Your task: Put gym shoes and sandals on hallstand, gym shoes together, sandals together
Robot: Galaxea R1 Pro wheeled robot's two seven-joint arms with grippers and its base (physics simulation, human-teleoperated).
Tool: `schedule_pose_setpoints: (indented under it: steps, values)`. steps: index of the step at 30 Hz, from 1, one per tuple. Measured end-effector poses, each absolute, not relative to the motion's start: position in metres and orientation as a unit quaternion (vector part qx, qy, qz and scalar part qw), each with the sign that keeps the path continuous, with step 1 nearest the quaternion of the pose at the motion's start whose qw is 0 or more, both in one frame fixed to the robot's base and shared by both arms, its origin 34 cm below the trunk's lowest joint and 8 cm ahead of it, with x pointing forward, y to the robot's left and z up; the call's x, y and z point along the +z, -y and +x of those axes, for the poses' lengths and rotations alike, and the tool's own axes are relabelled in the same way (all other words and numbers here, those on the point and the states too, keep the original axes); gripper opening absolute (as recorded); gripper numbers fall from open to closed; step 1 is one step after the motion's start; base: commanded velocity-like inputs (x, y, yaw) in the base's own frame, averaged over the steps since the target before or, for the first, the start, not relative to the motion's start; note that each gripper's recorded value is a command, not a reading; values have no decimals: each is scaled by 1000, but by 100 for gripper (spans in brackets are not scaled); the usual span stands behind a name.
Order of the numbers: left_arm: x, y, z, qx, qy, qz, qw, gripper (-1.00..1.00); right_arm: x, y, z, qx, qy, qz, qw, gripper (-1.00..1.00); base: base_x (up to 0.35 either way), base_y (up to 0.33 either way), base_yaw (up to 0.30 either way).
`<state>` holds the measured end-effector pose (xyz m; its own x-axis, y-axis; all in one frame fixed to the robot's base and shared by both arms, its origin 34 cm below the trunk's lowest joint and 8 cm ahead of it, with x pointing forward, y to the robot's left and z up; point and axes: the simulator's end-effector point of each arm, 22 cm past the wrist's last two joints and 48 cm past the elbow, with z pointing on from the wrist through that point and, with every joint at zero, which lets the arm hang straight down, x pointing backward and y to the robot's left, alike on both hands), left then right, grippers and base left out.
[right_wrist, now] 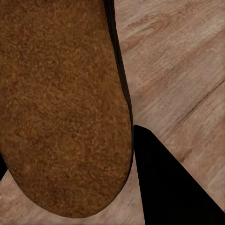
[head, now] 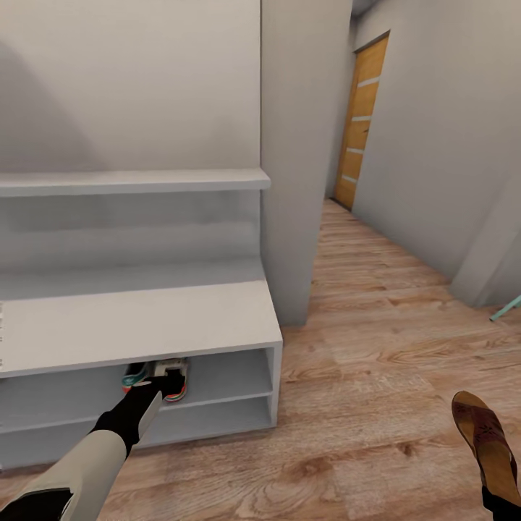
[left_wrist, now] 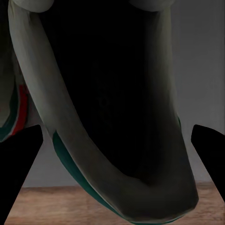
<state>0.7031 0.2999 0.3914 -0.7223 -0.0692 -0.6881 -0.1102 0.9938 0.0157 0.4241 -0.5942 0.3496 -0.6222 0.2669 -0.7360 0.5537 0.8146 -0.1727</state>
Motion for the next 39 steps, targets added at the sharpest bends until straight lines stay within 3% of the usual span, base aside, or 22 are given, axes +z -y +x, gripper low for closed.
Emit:
schedule_pose_setpoints:
  steps: [36, 37, 39]
  values:
    - [392, -300, 704, 27, -927, -48, 371, -100, 350, 594, 424, -196, -879, 233, 367, -100, 21, 0, 18]
    - [392, -300, 704, 28, -927, -48, 371, 100, 350, 594, 424, -196, -879, 233, 367, -100, 0, 0, 0]
    - [392, -300, 704, 28, -927, -48, 371, 100, 350, 594, 424, -195, -879, 233, 367, -100, 0, 0, 0]
